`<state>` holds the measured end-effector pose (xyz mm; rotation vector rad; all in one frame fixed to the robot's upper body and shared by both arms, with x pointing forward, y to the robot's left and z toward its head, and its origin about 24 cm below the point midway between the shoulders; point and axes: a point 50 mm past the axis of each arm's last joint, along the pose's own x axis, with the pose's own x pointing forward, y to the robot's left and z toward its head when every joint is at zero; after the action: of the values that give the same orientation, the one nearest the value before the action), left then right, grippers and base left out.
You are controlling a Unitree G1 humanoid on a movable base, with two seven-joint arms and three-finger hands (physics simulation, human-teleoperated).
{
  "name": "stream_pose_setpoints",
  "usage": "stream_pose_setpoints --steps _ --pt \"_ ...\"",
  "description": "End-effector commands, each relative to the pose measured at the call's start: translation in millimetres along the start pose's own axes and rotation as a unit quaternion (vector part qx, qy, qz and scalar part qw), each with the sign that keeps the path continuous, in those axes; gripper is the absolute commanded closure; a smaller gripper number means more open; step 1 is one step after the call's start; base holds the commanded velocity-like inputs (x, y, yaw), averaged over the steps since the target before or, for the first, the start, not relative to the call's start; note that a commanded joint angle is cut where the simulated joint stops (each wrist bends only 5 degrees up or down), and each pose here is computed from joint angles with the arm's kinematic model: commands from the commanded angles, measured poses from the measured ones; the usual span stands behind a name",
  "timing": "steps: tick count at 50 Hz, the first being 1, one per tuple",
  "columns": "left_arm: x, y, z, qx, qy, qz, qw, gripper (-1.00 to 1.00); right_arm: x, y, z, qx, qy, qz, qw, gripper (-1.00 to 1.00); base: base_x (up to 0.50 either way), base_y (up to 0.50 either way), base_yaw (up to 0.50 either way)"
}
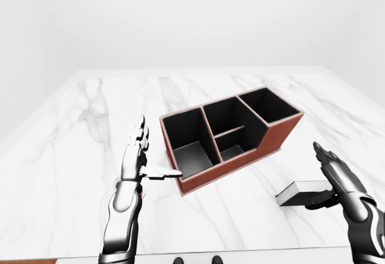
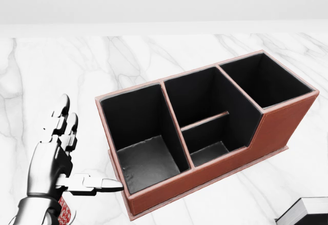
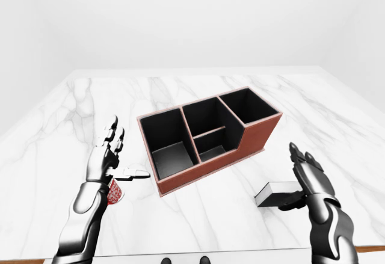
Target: Pick up the book and place it in the back compartment of the caddy.
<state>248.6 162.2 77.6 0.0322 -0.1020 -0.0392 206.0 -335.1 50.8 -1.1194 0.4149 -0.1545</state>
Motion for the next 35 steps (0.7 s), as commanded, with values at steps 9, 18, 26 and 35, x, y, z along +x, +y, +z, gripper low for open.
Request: stream_pose_setpoints --steps 9,18,26,35 --pt "0.6 0.0 -1.9 0.000 0.004 0.000 1.000 -1.00 2.8 3.0 -1.6 -0.003 0.004 0.004 1.000 -1.00 0.00 0.00 0.00" --pt "0.4 -0.1 -1.6 0.000 0.003 0.000 1.000 -1.00 4.6 6.3 -2.2 -0.005 0.005 0.007 1.000 -1.00 0.00 0.00 0.00" --pt "0.6 -0.1 -2.2 0.000 0.005 -0.001 1.000 -1.00 4.8 7.9 -2.9 -0.007 0.007 0.010 1.000 -1.00 0.00 0.00 0.00" --pt "0.4 0.0 -0.9 0.000 0.002 0.000 1.000 -1.00 2.7 10.4 -6.5 -0.010 0.013 0.013 1.000 1.00 0.00 0.00 0.00"
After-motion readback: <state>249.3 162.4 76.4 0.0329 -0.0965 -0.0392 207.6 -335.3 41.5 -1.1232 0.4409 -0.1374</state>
